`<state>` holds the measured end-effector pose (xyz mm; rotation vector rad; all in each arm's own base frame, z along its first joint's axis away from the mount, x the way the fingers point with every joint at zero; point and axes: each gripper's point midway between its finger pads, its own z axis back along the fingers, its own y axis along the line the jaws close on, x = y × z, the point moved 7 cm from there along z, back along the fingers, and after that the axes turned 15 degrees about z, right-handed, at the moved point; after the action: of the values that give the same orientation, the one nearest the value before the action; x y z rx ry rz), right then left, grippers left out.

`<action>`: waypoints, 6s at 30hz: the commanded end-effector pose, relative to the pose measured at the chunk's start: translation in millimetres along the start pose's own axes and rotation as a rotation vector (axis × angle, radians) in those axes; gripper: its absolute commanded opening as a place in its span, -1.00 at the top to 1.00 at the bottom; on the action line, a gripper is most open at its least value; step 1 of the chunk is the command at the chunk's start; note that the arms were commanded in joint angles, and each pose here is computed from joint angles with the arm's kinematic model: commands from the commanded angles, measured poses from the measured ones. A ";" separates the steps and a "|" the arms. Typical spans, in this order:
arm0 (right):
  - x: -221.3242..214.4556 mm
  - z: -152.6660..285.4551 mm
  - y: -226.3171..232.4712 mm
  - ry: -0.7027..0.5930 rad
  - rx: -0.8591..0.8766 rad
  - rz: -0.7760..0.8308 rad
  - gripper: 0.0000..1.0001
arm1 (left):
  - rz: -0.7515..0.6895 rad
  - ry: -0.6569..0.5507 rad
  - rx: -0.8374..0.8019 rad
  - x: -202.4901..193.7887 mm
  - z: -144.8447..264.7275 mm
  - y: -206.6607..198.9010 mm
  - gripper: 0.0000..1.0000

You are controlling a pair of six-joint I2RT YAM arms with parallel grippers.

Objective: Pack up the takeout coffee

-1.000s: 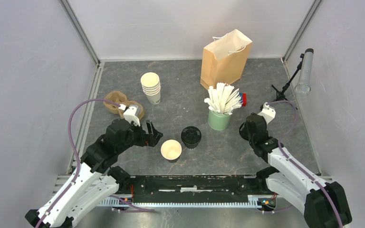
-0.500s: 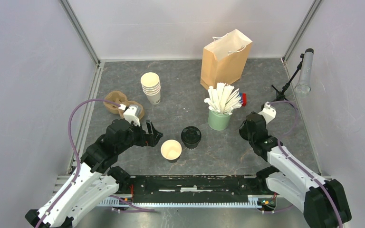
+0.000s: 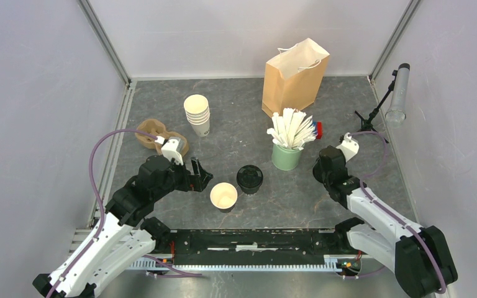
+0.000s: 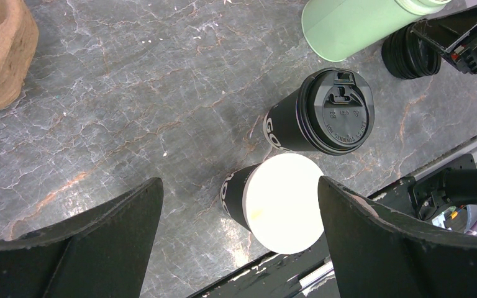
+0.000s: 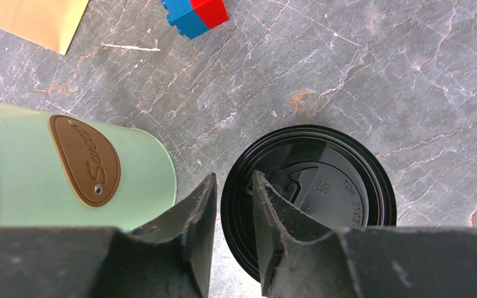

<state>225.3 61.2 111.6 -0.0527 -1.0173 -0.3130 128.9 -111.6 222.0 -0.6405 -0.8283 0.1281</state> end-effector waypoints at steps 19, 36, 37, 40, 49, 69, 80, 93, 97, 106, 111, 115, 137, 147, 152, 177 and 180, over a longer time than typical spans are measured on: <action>14.1 -2.6 5.9 -0.032 -0.008 -0.036 0.71 | -0.041 -0.013 -0.020 3.2 -1.3 -2.4 -1.00; 21.9 11.7 -5.2 -0.105 -0.003 0.009 0.69 | -0.039 -0.011 -0.023 3.0 -1.1 -2.9 -1.00; 20.0 11.4 -5.9 -0.105 0.001 0.016 0.68 | -0.039 -0.010 -0.023 2.9 -1.2 -2.8 -1.00; 15.9 11.2 -4.6 -0.116 0.041 0.042 0.68 | -0.039 -0.012 -0.022 3.3 -1.0 -2.7 -1.00; 16.5 11.2 4.0 -0.130 0.126 0.076 0.48 | -0.040 -0.009 -0.021 2.9 -1.5 -2.7 -1.00; 14.0 12.3 2.4 -0.128 0.154 0.183 0.38 | -0.038 -0.004 -0.012 2.1 -3.3 -1.6 -1.00; 6.6 8.3 1.2 -0.111 0.148 0.188 0.47 | -0.038 -0.004 -0.013 2.3 -3.2 -2.0 -1.00; 2.8 8.3 0.4 -0.121 0.160 0.174 0.82 | -0.036 -0.003 -0.015 2.3 -3.0 -2.1 -1.00; 1.1 8.7 0.8 -0.131 0.178 0.170 1.00 | -0.037 0.000 -0.013 1.7 -3.7 -1.9 -1.00; 6.9 12.7 1.9 -0.152 0.199 0.158 0.79 | -0.038 0.002 -0.015 1.9 -3.6 -2.3 -1.00; 5.1 13.0 2.1 -0.152 0.226 0.165 1.00 | -0.038 0.003 -0.015 1.7 -3.7 -2.3 -1.00; 2.7 13.1 1.7 -0.150 0.246 0.161 0.93 | -0.038 0.003 -0.014 1.7 -3.9 -2.2 -1.00; 1.3 10.3 -3.0 -0.142 0.321 0.152 0.92 | -0.038 0.003 -0.014 2.0 -4.1 -2.4 -1.00; 3.5 11.3 -3.9 -0.145 0.362 0.149 0.76 | -0.038 0.010 -0.007 1.2 -5.6 -1.6 -1.00; 4.6 10.5 -6.1 -0.140 0.361 0.135 1.00 | -0.038 0.010 -0.004 1.0 -6.0 -1.2 -1.00; 16.3 17.0 -4.1 -0.151 0.404 0.110 0.88 | -0.038 0.017 0.004 0.2 -7.4 -0.6 -1.00; 19.3 18.6 -5.6 -0.163 0.394 0.105 0.98 | -0.038 0.017 0.003 0.3 -7.4 -0.6 -1.00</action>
<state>213.3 56.8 120.9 0.2288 -1.1678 0.0027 131.9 -113.8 216.8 -0.6191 -0.8009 0.1281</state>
